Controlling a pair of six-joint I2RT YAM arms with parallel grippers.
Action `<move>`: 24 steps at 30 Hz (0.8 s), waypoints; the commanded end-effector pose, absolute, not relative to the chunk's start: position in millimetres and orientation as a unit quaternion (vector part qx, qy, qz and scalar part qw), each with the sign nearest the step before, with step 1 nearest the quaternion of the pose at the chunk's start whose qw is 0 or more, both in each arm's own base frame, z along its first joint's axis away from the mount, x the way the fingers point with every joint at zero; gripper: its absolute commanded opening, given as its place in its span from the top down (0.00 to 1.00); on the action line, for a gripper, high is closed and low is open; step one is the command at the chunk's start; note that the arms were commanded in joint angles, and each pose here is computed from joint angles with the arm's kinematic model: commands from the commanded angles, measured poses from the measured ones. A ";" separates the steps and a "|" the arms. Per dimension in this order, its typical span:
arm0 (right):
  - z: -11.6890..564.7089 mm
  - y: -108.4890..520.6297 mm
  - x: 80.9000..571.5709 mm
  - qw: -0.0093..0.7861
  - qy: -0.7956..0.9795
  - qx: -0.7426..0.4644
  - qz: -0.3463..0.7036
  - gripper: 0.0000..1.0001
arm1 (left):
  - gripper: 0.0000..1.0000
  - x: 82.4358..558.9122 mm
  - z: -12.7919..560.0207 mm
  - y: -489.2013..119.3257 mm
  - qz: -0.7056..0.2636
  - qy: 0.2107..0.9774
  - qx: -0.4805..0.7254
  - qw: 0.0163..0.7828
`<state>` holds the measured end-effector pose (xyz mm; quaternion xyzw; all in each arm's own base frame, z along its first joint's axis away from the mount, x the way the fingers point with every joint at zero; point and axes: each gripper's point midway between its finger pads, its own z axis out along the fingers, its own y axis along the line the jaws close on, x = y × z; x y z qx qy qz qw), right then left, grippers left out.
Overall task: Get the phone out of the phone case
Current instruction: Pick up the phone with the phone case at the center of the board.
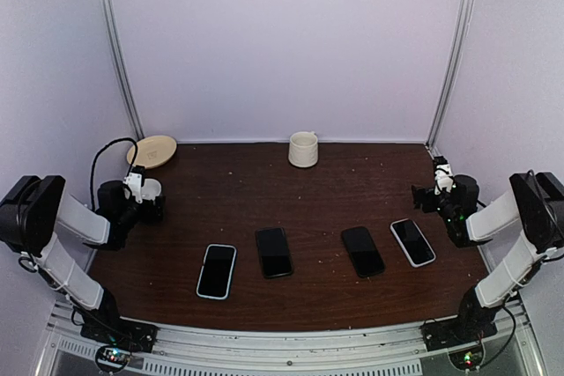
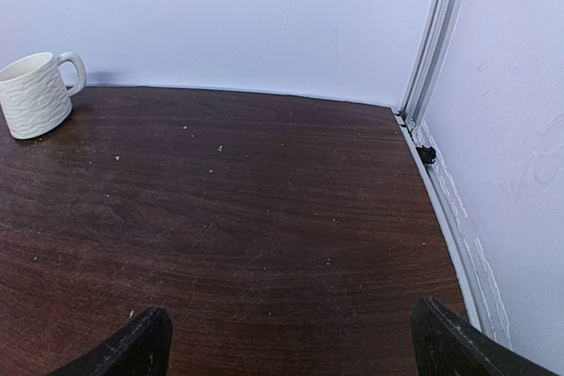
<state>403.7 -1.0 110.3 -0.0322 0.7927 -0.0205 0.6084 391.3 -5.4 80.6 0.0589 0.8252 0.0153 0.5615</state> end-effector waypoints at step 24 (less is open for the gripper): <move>183.8 -10.0 377.9 0.517 0.853 0.077 0.018 0.01 | 0.03 398.3 94.6 3.9 0.034 0.817 0.033 0.574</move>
